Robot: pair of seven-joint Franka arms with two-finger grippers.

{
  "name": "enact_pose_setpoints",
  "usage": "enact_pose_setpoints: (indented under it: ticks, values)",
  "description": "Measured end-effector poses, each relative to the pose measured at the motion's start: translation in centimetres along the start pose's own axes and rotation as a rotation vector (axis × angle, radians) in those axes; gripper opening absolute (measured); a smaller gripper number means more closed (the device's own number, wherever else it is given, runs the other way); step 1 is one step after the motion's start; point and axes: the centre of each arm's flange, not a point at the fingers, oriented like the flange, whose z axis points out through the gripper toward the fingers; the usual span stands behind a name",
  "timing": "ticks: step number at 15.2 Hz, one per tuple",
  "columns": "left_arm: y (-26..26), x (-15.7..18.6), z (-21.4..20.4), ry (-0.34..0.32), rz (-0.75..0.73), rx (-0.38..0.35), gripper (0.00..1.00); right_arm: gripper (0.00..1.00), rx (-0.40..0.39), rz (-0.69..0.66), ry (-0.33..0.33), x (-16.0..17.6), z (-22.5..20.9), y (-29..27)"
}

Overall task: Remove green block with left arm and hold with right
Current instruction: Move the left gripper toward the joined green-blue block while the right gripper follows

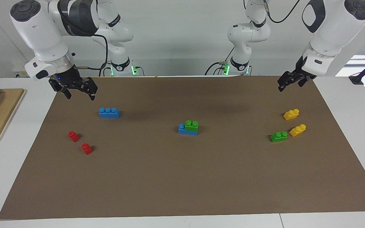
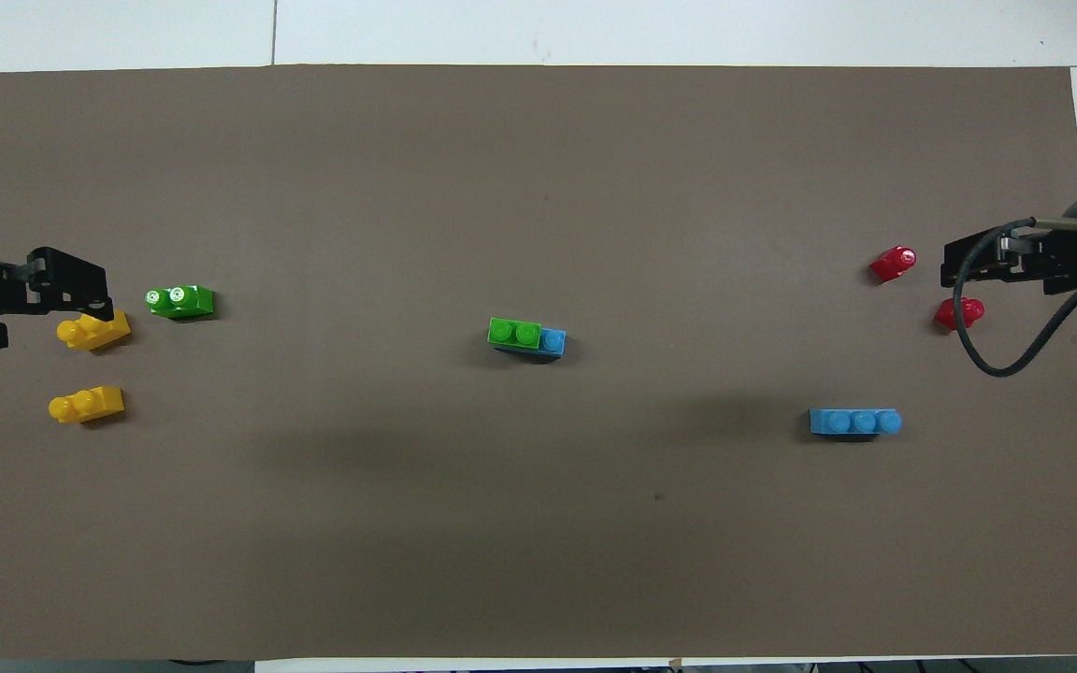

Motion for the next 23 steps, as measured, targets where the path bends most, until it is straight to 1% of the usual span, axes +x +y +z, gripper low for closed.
enact_pose_setpoints:
  ticks: [2,3,5,8,10,12,14,16,18,20,23]
  values:
    - [1.2,-1.0,1.0,-0.013,-0.051,0.008,1.0,1.0,0.0,0.002,0.0,0.0,0.0,0.0]
    - [1.6,-1.3,1.1,-0.004,-0.086,0.007,1.0,1.0,0.0,0.014,-0.001,0.0,0.1,0.0]
    - [2.1,-1.5,1.1,0.016,-0.15,0.0,1.0,1.0,-0.001,0.094,-0.005,0.0,0.3,-0.1]
    - [4.0,-2.1,1.8,0.012,-0.249,-0.021,1.0,1.0,0.004,0.332,-0.02,-0.1,1.3,-1.3]
    - [5.8,-2.6,2.3,0.021,-0.331,-0.031,1.0,1.0,0.029,0.517,-0.038,0.0,2.1,-3.1]
    - [7.5,-3.3,3.1,0.034,-0.418,-0.04,1.0,1.0,0.062,0.72,-0.08,0.1,3.2,-4.9]
    - [8.8,-4.1,4.0,0.041,-0.514,-0.061,1.0,1.0,0.114,0.93,-0.132,0.4,4.3,-6.9]
    - [9.8,-4.5,4.6,0.054,-0.621,-0.093,1.0,1.0,0.16,1.088,-0.175,0.7,5.7,-9.7]
    - [11.1,-4.7,5.0,0.061,-0.757,-0.125,1.0,1.0,0.22,1.183,-0.245,0.9,7.5,-12.6]
    - [13.1,-4.9,5.9,0.065,-0.874,-0.148,1.0,1.0,0.272,1.247,-0.305,1.2,9.2,-14.7]
    - [15.8,-4.9,7.9,0.048,-1.006,-0.147,1.0,1.0,0.326,1.345,-0.362,1.4,11.1,-17.6]
